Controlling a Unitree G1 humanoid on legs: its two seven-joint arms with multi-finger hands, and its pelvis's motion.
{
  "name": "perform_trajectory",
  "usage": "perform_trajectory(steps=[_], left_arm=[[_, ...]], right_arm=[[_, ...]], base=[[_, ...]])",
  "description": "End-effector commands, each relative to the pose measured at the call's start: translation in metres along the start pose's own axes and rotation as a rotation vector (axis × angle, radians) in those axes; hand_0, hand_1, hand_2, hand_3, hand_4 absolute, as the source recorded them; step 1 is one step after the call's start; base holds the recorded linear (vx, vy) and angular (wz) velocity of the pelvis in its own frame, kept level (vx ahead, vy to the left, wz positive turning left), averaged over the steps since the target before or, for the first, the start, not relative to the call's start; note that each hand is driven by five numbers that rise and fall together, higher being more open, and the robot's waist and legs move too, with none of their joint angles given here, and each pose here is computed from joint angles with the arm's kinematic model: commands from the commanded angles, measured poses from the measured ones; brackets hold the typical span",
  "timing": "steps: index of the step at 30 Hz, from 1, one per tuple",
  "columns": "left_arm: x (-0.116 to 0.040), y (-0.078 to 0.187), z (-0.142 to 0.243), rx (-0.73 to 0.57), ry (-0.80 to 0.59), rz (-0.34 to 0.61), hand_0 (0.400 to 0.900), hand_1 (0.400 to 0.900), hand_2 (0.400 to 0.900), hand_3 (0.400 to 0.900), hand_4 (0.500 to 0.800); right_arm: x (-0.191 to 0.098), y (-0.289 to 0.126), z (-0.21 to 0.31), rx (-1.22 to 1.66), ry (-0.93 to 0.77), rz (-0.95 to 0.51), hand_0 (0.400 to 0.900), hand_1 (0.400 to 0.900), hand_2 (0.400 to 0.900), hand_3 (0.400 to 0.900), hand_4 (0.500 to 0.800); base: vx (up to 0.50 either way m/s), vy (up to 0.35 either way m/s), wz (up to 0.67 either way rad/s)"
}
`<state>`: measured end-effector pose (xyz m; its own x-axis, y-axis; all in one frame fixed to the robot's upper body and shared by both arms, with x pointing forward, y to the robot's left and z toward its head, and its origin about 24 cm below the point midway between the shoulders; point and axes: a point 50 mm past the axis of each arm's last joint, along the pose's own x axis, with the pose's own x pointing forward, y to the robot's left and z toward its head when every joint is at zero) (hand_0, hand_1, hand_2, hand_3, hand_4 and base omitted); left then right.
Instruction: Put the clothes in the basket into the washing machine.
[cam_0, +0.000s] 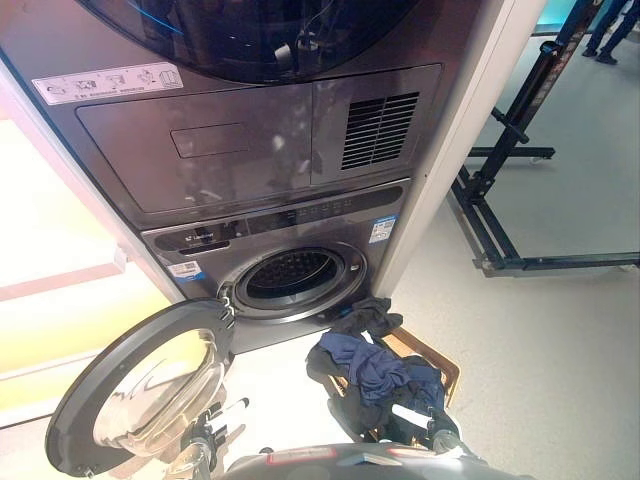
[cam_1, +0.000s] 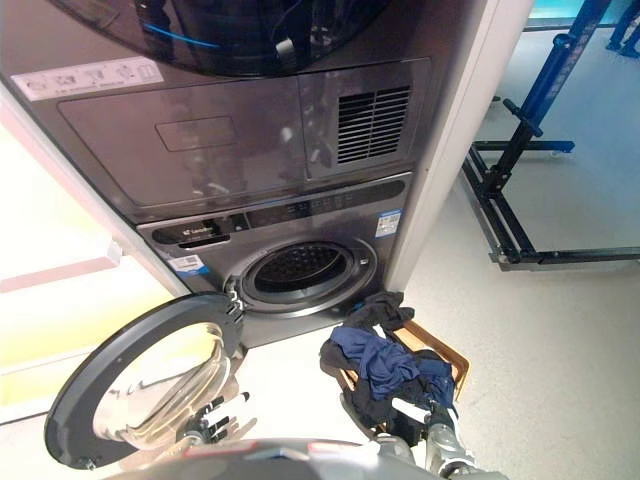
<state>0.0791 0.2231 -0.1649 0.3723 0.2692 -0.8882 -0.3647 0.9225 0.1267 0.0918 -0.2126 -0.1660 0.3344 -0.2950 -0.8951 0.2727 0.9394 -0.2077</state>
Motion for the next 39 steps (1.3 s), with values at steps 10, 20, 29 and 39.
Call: perform_trajectory(steps=[10,20,29,39], left_arm=[[0.005,-0.010,0.025,0.007,-0.071,-0.021,0.900,0.900,0.900,0.900,0.800],[0.005,-0.010,0.025,0.004,-0.077,-0.020,0.900,0.900,0.900,0.900,0.800],[0.005,-0.011,0.028,0.001,-0.095,-0.024,0.900,0.900,0.900,0.900,0.800],[-0.031,-0.049,0.154,0.011,-0.713,-0.176,0.900,0.900,0.900,0.900,0.800]], right_arm=[[0.004,0.002,0.039,-0.051,-0.115,0.012,0.900,0.900,0.900,0.900,0.800],[0.004,0.003,0.042,-0.062,-0.123,0.016,0.900,0.900,0.900,0.900,0.800],[0.004,0.004,0.056,-0.070,-0.180,0.017,0.900,0.900,0.900,0.900,0.800],[-0.025,-0.030,0.215,-0.506,-0.687,-0.295,0.900,0.900,0.900,0.900,0.800]], base=[[0.000,0.000,0.00],[0.000,0.000,0.00],[0.001,0.001,0.00],[-0.248,0.013,0.10]])
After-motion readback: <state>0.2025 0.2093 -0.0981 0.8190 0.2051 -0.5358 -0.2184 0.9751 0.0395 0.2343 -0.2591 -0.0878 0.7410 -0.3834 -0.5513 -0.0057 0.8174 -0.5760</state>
